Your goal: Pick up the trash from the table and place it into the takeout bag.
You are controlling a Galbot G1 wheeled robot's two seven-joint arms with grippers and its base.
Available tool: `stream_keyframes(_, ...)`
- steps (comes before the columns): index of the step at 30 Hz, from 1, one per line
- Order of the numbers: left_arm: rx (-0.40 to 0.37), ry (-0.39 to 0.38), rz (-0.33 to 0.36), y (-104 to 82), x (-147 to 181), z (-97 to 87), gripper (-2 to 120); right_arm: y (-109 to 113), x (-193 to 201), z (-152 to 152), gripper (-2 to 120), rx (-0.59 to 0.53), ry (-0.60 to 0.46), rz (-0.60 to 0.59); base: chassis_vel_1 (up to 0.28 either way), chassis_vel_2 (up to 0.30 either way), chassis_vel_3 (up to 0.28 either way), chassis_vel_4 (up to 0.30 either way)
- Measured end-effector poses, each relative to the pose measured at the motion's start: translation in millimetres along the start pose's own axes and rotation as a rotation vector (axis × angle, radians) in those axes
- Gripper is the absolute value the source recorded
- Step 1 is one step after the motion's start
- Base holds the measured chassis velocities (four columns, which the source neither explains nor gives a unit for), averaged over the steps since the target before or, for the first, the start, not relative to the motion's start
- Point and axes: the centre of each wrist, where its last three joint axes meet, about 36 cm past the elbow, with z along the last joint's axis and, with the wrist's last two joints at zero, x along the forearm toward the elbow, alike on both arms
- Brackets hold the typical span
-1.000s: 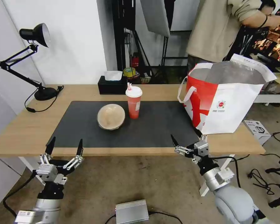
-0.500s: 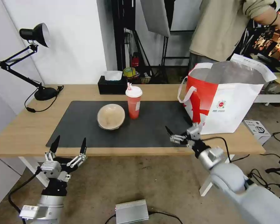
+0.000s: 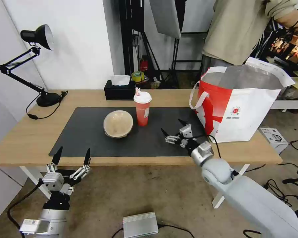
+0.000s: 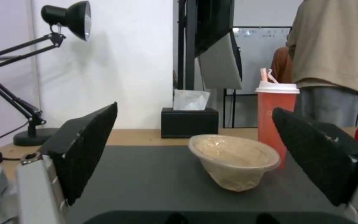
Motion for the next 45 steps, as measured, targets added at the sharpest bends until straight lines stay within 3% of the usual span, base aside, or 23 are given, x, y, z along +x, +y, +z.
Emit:
stream_keyframes(21, -0.010, -0.020, -0.017, -3.1, 8, -8.4, 100, 40, -78, -4, 100, -0.036, -0.050, -0.039, 0.000, 0.000, 0.000, 0.000)
stream_keyframes(45, -0.010, -0.024, -0.032, -6.0, 11, -7.3, 100, 43, -118, -3, 100, 0.001, -0.049, -0.045, 0.000, 0.000, 0.000, 0.000)
